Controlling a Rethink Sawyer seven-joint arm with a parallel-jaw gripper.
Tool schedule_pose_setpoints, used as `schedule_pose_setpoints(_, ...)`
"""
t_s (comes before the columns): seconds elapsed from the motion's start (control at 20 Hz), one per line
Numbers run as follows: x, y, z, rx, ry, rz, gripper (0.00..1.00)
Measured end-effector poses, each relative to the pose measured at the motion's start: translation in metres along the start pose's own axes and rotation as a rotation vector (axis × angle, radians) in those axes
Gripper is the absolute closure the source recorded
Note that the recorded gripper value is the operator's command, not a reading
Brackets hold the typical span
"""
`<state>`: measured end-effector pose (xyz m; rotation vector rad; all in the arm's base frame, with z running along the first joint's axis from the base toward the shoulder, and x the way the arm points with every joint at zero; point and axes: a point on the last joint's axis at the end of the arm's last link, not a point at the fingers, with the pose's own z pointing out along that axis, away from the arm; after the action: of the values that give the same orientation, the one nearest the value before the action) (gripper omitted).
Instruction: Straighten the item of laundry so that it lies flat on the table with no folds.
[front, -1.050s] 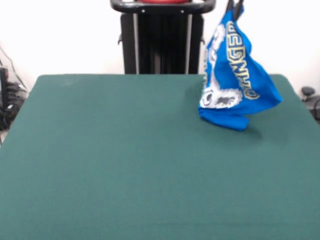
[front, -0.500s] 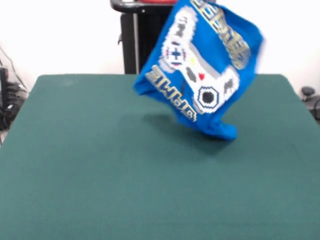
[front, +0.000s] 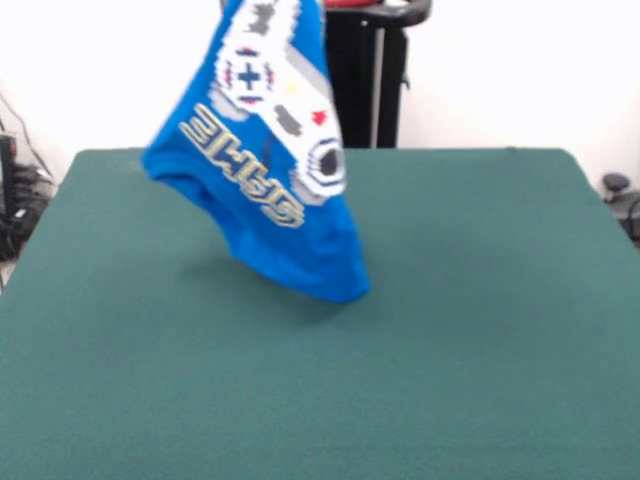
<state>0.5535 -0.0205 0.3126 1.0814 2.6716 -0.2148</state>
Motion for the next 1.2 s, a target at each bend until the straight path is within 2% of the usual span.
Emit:
schedule_pose_setpoints(0.35,-0.036,-0.004,-0.005,-0.014,-0.013,0.01,1.0)
schedule_pose_setpoints(0.55,-0.058,0.01,-0.004,-0.046,-0.027,0.004,1.0)
schedule_pose_setpoints(1.2,-0.099,0.047,0.006,-0.111,-0.05,-0.037,1.0)
